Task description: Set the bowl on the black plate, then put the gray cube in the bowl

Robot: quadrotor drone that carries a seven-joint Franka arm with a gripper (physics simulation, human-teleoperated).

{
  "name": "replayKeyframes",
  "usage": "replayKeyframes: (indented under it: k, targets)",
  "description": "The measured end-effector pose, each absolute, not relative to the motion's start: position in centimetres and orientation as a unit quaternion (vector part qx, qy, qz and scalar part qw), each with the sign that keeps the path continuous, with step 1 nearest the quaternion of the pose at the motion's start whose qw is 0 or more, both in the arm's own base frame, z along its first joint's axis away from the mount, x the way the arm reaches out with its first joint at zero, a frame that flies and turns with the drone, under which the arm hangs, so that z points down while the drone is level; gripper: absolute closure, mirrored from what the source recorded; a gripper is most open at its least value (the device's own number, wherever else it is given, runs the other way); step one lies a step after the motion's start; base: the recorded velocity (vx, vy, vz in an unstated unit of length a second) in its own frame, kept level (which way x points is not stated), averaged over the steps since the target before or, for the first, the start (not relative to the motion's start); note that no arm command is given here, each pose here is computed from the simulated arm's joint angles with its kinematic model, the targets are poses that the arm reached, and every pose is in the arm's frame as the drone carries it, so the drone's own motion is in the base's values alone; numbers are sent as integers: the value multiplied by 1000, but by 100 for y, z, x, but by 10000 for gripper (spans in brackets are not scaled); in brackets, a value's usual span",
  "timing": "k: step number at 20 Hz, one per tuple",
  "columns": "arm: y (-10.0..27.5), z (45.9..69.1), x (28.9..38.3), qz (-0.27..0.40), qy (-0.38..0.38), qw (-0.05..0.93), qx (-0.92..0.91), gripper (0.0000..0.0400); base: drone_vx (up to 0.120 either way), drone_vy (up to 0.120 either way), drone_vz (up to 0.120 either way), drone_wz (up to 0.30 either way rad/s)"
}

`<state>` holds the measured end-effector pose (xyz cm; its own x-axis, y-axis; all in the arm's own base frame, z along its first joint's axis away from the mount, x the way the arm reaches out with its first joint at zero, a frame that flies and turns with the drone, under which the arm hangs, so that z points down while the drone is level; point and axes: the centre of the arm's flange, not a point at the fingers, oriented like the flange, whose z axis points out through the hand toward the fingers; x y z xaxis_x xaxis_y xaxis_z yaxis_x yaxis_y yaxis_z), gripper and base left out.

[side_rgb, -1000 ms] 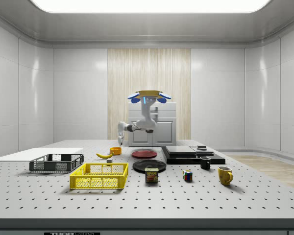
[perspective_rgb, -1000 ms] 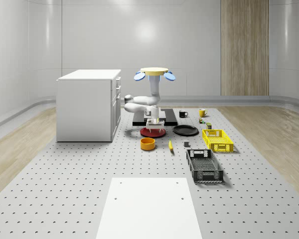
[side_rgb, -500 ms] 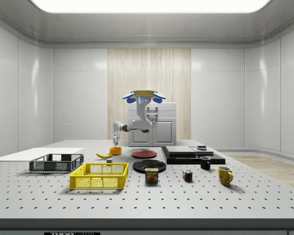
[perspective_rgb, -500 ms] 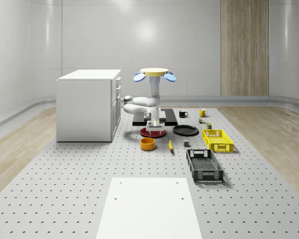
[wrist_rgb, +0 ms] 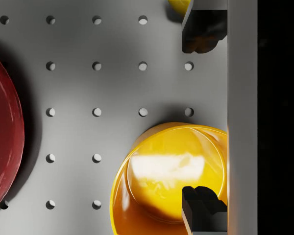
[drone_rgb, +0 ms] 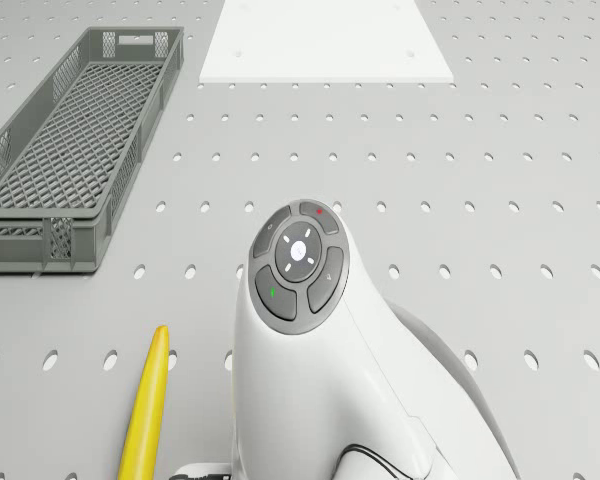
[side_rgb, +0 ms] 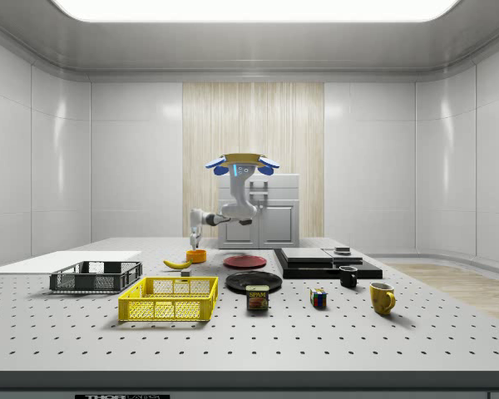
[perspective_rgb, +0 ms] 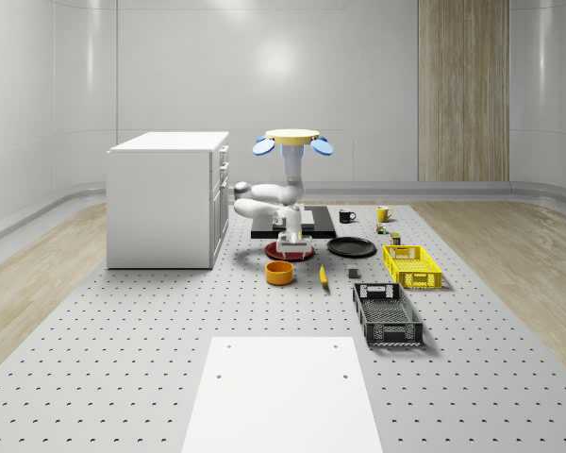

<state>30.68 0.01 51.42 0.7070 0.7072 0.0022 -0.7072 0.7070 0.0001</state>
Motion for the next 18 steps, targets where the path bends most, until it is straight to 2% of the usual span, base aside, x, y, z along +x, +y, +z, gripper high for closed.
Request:
replayKeyframes:
  k: [11,18]
  targets:
    - [100,5469,3071,383,-1,924,0,0,0,0,0,0]
    - [116,5530,3173,383,-1,924,0,0,0,0,0,0]
